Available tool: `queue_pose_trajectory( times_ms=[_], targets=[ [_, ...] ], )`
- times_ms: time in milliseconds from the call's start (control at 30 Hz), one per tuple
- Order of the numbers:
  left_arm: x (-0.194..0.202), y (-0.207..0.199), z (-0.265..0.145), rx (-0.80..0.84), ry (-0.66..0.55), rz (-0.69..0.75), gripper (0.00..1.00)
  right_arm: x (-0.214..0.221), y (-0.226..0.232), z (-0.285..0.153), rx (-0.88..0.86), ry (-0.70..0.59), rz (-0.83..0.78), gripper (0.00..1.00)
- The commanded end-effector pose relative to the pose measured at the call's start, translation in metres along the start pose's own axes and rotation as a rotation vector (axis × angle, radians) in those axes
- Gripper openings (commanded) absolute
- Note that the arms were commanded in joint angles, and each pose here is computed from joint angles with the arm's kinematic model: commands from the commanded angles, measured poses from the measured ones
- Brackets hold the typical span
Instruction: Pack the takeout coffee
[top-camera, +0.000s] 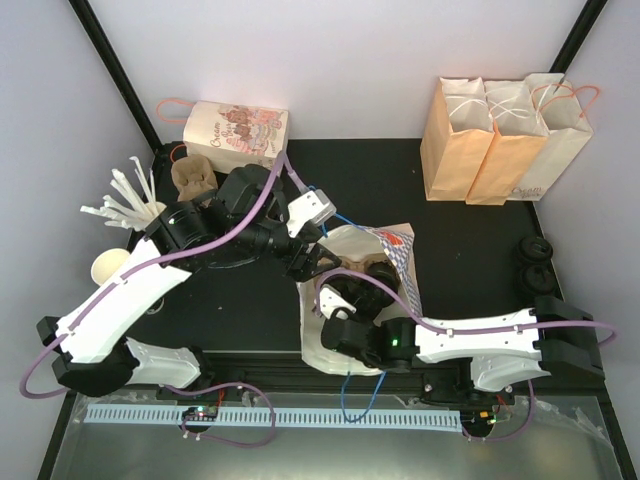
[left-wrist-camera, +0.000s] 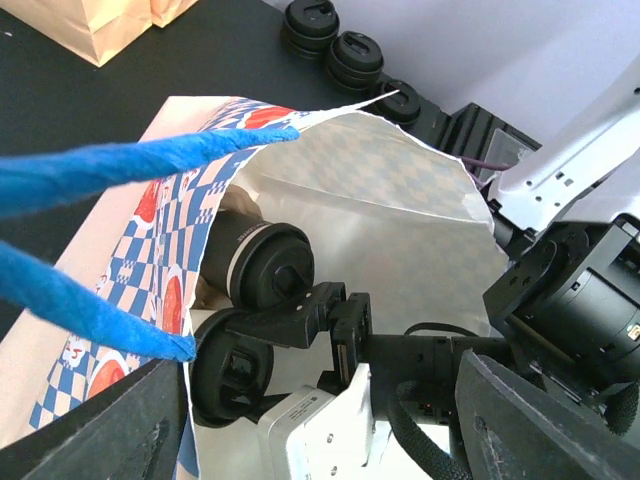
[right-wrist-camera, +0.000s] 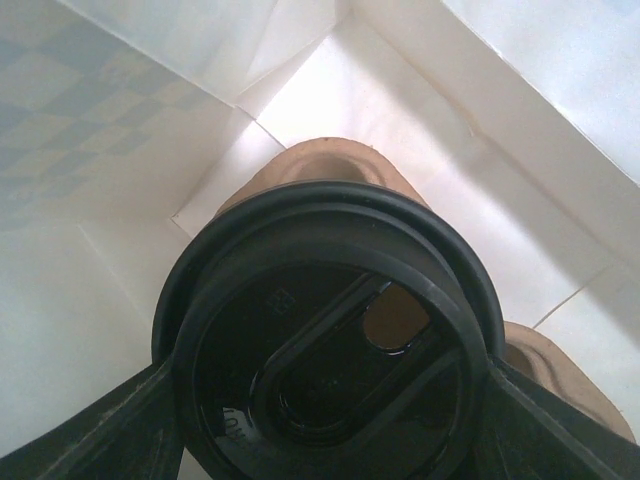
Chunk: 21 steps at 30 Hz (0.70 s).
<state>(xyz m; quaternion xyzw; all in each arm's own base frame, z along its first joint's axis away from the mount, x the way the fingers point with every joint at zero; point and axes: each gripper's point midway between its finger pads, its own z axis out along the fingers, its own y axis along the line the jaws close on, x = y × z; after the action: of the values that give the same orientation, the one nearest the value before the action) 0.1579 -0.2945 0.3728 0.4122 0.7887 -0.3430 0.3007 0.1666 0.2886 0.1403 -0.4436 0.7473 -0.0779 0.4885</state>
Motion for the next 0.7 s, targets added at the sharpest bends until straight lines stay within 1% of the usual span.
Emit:
queue_pose_trajectory(
  times_ms=[0,100,233,367,500,667],
  targets=[
    [-0.033,-0.015,-0.015,0.062,-0.094,0.043,0.73,0.022,0.001,0.006,-0.009,0.059,0.012,0.46],
    [-0.022,-0.002,-0.002,0.013,-0.030,0.026,0.71,0.021,0.004,0.005,-0.036,0.060,0.020,0.46],
    [-0.012,0.010,0.005,-0.035,0.022,0.017,0.70,0.015,0.002,0.004,-0.053,0.061,0.042,0.46],
    [-0.002,0.017,0.016,-0.053,0.078,0.017,0.68,0.018,-0.002,0.011,-0.082,0.105,0.061,0.45],
    [0.002,0.021,0.024,-0.056,0.106,0.018,0.67,0.024,-0.007,0.017,-0.048,0.164,0.027,0.45],
    [0.001,0.020,0.027,-0.046,0.105,0.018,0.66,0.028,-0.005,0.025,-0.009,0.232,-0.017,0.46]
  ],
)
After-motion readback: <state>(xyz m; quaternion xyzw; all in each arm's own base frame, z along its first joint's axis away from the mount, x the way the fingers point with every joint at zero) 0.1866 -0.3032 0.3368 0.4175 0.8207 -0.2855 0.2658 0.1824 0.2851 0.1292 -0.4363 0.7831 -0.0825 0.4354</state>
